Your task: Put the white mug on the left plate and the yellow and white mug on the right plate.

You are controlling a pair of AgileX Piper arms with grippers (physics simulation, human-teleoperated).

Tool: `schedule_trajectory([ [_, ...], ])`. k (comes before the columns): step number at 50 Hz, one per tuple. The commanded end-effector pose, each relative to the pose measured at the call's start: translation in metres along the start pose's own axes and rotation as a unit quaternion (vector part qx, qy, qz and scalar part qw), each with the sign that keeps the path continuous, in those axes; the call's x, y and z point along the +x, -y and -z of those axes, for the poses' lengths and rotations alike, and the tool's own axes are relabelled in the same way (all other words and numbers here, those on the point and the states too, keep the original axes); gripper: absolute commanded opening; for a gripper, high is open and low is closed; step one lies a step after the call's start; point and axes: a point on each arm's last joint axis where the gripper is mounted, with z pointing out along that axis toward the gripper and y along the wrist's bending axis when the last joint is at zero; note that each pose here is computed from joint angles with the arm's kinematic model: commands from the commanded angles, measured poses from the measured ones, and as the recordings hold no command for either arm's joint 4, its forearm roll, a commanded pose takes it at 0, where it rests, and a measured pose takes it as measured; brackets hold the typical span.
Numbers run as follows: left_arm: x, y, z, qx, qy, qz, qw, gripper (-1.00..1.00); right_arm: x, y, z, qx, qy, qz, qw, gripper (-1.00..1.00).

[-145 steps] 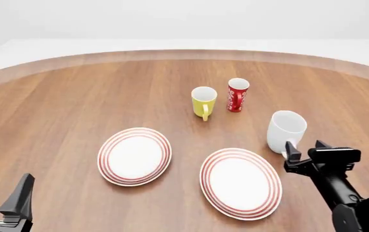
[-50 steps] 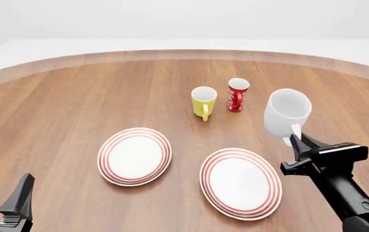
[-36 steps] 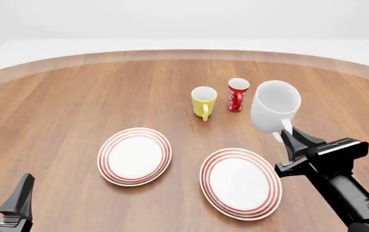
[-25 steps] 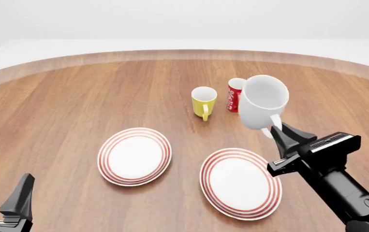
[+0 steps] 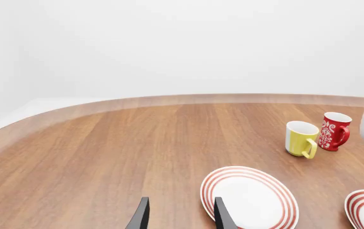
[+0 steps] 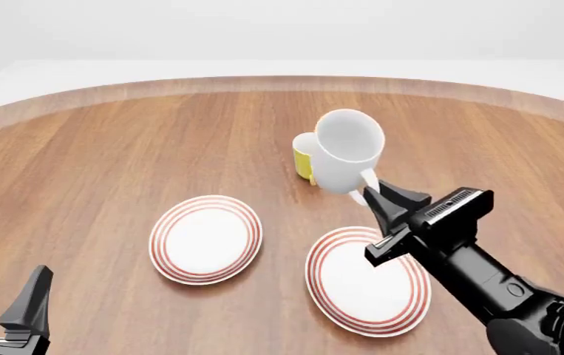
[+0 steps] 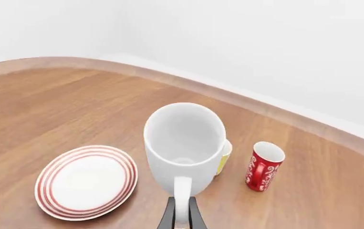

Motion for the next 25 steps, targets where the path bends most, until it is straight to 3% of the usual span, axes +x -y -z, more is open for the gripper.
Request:
schedule_trajectory([
  [1, 0.000, 0.000, 0.000, 0.000, 0.000, 0.000, 1.0000, 1.00, -0.002, -0.016, -0.013, -0.034, 0.007, -0.007, 0.9994, -1.00],
  [25, 0.000, 0.000, 0.000, 0.000, 0.000, 0.000, 1.0000, 1.00, 0.002, -0.064, -0.040, -0.118, 0.002, -0.019, 0.9928, -1.00],
])
